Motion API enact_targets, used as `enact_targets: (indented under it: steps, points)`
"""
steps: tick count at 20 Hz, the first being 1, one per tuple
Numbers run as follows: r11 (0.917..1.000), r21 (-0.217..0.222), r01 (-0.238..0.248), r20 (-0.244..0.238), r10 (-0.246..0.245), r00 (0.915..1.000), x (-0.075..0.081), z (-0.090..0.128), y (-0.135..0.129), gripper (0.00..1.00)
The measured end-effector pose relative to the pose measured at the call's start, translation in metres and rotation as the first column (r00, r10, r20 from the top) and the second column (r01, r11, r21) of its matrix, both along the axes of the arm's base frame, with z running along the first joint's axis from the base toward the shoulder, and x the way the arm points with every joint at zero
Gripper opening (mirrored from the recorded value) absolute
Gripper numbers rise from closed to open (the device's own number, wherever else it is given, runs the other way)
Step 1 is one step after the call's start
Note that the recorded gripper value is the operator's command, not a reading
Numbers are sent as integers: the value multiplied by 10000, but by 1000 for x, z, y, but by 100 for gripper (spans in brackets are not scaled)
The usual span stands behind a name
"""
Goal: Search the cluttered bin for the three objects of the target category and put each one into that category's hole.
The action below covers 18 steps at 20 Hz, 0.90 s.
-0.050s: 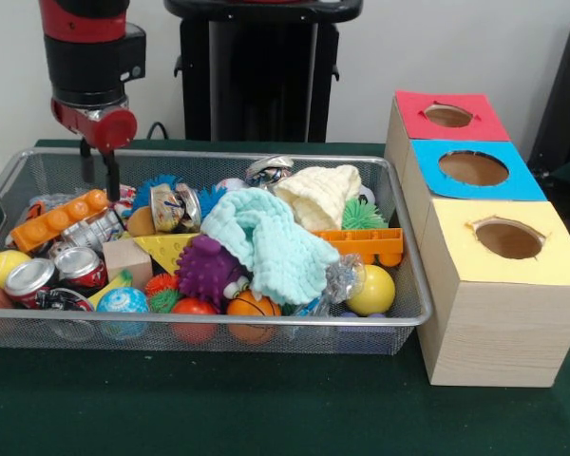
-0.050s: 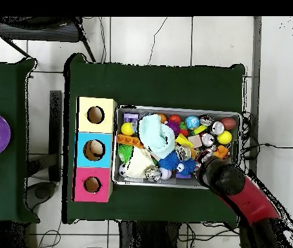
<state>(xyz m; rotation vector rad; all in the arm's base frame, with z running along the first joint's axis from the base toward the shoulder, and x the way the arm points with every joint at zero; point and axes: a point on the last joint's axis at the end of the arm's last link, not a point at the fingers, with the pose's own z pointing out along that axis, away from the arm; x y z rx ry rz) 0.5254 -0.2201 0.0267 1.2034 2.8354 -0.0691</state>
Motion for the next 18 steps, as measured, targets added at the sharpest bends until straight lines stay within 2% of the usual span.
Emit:
enact_targets:
  steps: [6,11,18]
  points:
    - [9997,206,-135,-377,142,9992,-12,-20,8,100]
    - [9990,393,-215,-818,246,9963,-29,-40,13,100]
    - [9984,479,-288,-1201,344,9922,-44,-56,18,100]
